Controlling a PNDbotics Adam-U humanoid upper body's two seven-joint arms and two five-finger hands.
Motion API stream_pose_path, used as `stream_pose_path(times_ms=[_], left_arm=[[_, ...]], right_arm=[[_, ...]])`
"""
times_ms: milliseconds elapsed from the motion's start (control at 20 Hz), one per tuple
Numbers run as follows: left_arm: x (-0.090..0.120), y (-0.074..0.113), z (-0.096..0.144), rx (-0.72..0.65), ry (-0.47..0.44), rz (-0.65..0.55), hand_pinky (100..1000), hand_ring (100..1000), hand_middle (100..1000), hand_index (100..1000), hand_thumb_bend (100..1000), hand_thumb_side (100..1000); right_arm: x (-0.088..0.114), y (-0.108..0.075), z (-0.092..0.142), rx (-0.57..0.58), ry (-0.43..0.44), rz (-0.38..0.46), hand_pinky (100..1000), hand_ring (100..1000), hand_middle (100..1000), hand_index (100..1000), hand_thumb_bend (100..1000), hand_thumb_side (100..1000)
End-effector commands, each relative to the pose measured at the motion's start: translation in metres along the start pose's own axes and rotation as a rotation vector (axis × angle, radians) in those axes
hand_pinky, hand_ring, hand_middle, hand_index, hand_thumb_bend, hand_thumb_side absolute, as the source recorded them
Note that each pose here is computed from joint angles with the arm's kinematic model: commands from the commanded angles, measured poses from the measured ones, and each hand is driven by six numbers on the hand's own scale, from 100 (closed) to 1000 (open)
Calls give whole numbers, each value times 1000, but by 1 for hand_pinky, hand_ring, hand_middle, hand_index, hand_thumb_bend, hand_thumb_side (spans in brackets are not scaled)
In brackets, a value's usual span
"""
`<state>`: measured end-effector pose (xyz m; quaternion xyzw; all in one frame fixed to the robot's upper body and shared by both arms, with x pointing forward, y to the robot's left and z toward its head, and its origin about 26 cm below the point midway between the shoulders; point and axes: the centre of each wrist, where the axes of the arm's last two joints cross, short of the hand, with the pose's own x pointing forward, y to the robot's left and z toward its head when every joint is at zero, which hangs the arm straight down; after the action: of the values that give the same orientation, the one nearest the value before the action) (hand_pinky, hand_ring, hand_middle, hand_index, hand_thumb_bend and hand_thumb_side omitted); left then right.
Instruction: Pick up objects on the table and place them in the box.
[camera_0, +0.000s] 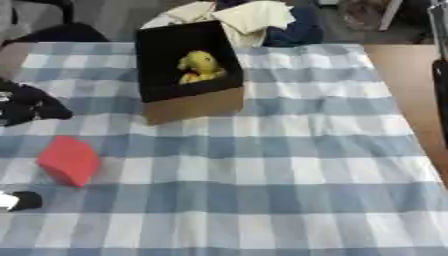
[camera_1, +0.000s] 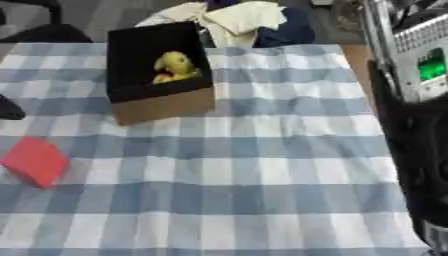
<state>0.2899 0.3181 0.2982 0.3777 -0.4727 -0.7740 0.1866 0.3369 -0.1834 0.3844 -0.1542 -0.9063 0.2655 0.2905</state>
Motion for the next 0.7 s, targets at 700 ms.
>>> stream_pose_path(times_ms=[700], left_arm=[[-39, 0, -19, -187, 42, 88, 818, 918, 898, 1000, 486, 675]], right_arm=[[4, -8, 2, -10, -2, 9, 938, 902, 815, 962, 149, 1000]])
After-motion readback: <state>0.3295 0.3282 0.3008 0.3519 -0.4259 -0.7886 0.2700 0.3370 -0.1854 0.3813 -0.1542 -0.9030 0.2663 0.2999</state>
